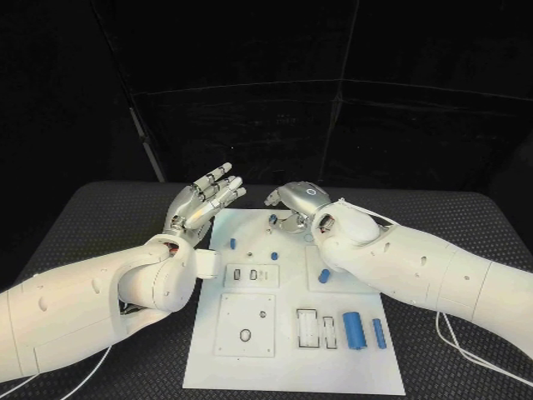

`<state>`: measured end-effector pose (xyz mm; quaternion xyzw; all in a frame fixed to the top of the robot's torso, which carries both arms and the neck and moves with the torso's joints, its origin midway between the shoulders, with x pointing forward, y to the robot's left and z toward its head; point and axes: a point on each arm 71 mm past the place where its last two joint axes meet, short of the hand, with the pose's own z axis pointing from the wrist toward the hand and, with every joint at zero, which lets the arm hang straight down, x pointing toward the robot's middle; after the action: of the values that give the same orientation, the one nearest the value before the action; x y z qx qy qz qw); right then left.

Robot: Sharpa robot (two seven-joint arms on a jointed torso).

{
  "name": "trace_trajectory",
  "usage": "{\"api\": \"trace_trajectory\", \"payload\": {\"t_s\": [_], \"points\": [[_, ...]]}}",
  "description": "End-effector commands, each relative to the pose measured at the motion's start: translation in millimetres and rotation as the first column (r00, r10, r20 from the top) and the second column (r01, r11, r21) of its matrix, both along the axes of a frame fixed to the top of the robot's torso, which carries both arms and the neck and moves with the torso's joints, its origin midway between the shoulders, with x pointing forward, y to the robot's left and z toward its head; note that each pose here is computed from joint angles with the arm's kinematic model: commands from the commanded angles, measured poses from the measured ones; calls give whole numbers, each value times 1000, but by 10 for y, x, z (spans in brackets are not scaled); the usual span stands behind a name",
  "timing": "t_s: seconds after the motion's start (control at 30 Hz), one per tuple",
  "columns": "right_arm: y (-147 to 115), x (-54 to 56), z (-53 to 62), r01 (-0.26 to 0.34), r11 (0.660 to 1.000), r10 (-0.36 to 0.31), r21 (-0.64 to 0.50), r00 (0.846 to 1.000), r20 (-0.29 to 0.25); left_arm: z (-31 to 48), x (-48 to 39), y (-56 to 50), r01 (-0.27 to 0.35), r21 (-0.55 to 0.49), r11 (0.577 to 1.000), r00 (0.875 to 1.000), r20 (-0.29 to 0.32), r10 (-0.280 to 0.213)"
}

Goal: Assemble the parts on the task board

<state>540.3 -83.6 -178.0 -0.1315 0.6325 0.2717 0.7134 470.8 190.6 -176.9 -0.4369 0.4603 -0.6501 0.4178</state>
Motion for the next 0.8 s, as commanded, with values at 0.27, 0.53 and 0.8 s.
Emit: {"api": "trace_trajectory", "payload": {"t_s": [0.27, 0.53, 0.8], "points": [[-676, -158, 189, 105, 985, -96, 133, 993, -74, 18, 7, 25, 3, -6, 1000, 1000, 10, -3], [-1151, -218, 200, 192, 978, -175, 86, 969, -175, 8, 31, 75, -17, 1, 1000, 1000, 13, 17], [-1323, -181, 111, 246, 969, -239, -2, 937, -257, -3, 53, 80, -22, 3, 1000, 1000, 13, 22]]}}
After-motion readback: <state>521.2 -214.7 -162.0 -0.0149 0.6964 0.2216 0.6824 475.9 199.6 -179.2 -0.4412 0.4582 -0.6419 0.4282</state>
